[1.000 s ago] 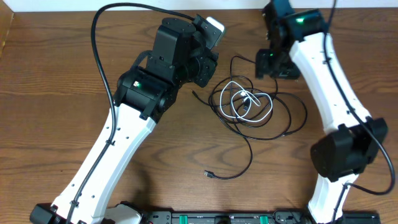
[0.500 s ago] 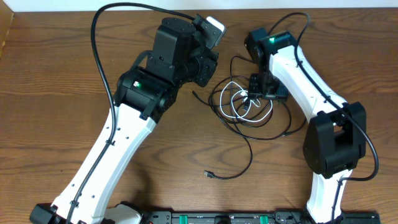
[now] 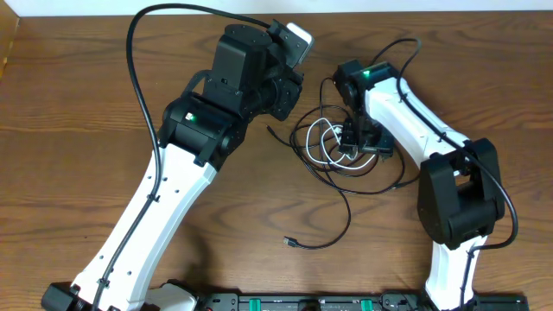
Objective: Untangle cables
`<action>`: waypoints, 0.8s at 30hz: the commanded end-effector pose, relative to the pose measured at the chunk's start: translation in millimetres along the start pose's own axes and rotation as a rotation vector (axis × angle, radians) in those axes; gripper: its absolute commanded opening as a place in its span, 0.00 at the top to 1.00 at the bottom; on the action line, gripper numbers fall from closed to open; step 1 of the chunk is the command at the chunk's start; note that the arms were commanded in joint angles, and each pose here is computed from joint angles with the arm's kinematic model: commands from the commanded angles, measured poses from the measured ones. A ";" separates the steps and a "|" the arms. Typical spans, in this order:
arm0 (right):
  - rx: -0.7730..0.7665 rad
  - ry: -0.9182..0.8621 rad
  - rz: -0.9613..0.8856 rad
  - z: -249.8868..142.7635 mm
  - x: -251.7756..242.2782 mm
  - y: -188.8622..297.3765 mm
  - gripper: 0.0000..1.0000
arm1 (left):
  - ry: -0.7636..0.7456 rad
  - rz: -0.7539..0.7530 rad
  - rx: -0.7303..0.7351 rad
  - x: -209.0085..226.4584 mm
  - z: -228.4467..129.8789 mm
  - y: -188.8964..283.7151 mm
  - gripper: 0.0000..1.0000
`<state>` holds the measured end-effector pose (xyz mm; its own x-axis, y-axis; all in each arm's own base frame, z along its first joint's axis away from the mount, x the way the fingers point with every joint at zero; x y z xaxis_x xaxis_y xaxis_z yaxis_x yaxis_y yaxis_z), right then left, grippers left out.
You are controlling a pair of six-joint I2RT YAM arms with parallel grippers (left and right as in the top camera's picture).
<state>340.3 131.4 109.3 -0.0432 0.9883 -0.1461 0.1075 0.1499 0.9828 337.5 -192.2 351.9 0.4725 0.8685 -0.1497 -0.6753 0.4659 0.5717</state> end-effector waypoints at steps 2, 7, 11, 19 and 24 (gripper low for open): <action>0.011 -0.008 -0.001 -3.9 7.0 -7.8 0.33 | -0.003 0.006 0.001 2.3 0.6 -3.0 0.63; 0.018 -0.013 -0.004 -6.6 6.2 -21.4 0.32 | -0.003 0.006 0.000 2.3 0.8 -3.0 0.63; 0.022 -0.012 -0.006 -9.2 6.2 -31.8 0.33 | -0.003 0.006 -0.001 2.2 0.9 -3.0 0.63; -0.005 -0.011 0.006 -4.8 8.3 -34.5 0.51 | -0.003 0.006 0.000 2.3 0.7 -3.0 0.63; -0.017 -0.005 0.011 -2.4 8.9 -34.5 0.91 | -0.003 0.006 0.000 2.3 0.7 -3.0 0.63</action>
<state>333.9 135.1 77.4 -0.0404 0.9912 -0.1258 0.0910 0.1291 0.9875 337.5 -192.2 351.9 0.4725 0.8685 -0.1497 -0.6753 0.4659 0.5717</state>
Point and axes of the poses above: each gripper's point midway between its finger pads, its own y axis back along the fingers, its own x axis along the line the jaws close on, z = x × y, the point moved 6 cm from there along y, back along the fingers, and after that the axes turned 15 degrees about y, right-handed, at the moved point
